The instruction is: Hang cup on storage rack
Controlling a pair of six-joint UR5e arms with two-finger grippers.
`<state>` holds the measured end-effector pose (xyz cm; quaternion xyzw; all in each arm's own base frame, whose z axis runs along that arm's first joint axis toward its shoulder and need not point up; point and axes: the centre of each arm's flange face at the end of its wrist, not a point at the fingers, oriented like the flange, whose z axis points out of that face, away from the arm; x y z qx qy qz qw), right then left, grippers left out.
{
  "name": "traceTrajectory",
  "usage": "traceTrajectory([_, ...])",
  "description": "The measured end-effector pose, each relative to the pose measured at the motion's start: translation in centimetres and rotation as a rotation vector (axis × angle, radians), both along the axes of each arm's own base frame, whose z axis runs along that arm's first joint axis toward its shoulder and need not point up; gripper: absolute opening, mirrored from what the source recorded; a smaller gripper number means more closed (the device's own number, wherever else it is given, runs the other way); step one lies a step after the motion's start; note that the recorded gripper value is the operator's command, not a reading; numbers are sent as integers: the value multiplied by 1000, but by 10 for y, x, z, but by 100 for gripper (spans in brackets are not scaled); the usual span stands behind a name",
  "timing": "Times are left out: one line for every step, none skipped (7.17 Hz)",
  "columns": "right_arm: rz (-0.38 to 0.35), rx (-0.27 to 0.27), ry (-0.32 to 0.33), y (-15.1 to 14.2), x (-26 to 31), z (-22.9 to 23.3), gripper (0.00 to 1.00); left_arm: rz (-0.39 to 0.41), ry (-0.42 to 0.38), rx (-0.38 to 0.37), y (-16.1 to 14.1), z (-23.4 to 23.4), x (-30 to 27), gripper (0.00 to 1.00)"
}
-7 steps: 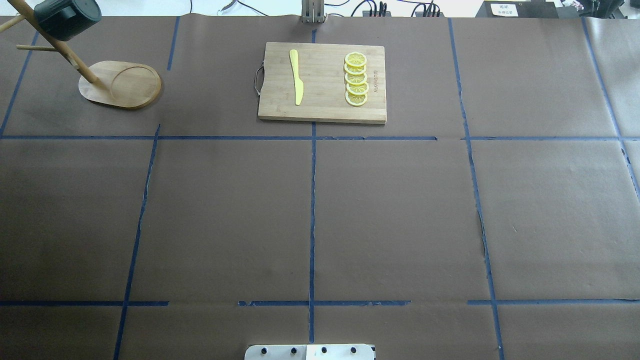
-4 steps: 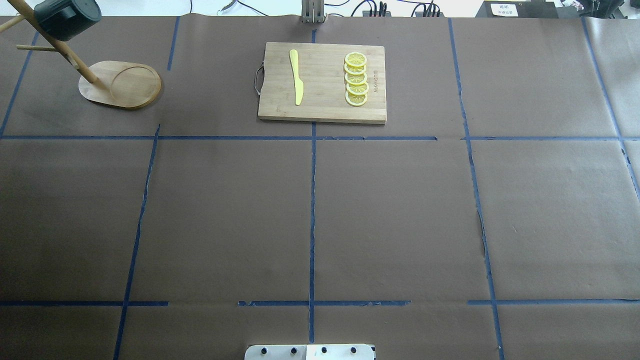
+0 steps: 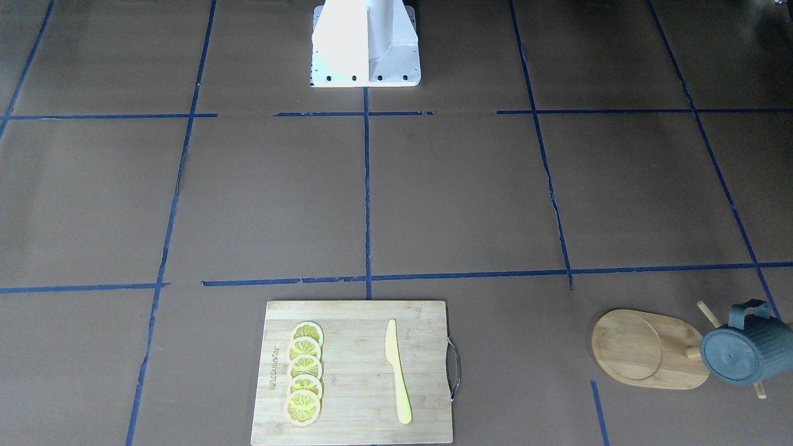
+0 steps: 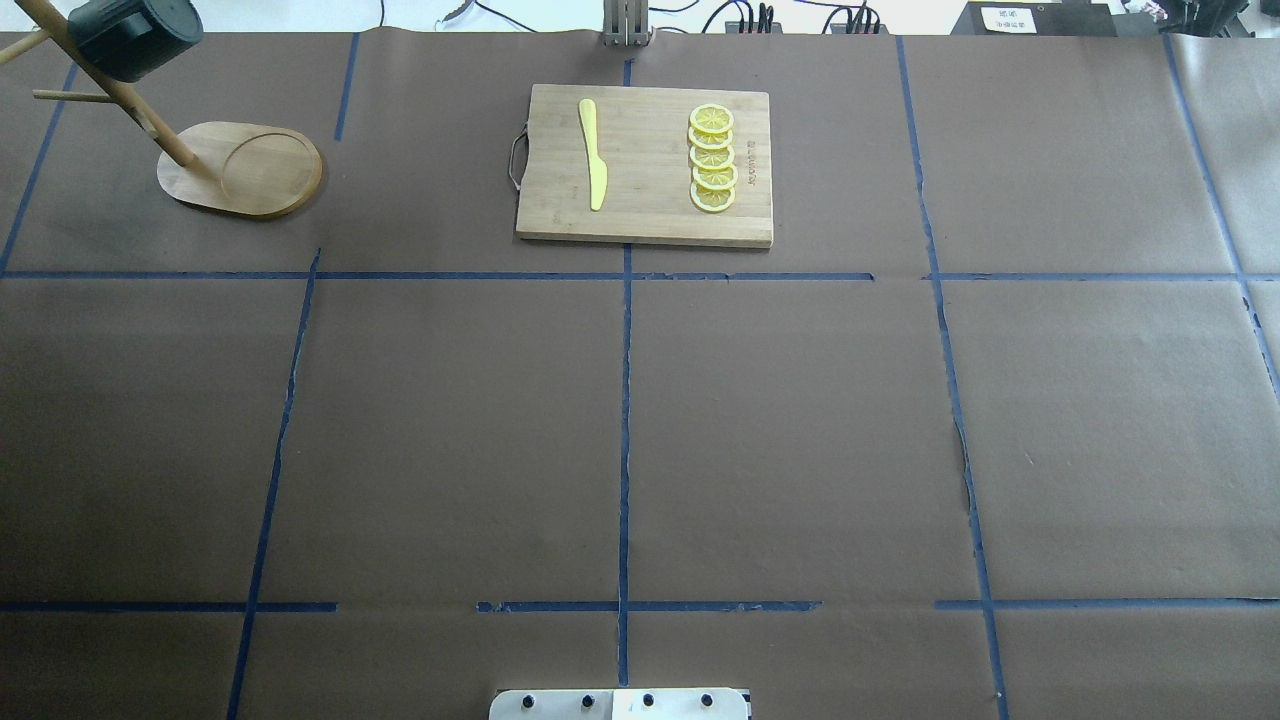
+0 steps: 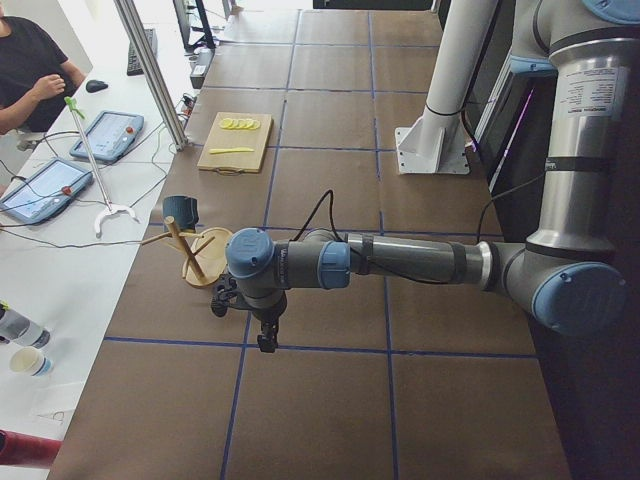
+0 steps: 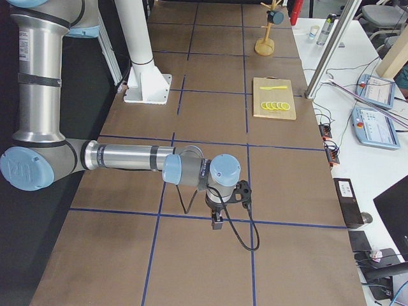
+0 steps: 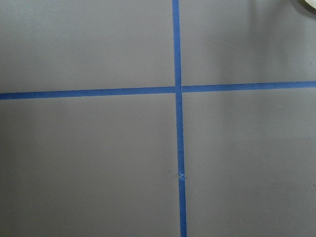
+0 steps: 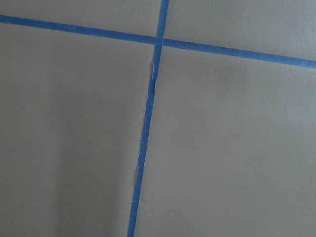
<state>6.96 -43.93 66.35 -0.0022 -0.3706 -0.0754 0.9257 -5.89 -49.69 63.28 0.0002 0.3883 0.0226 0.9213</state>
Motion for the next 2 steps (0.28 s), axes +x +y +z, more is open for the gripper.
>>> traceTrajectory([1, 1, 0, 0, 0, 0, 100, 0, 1, 0, 0, 0, 0, 100])
traceTrajectory([1, 2, 0, -1, 0, -1, 100, 0, 1, 0, 0, 0, 0, 100])
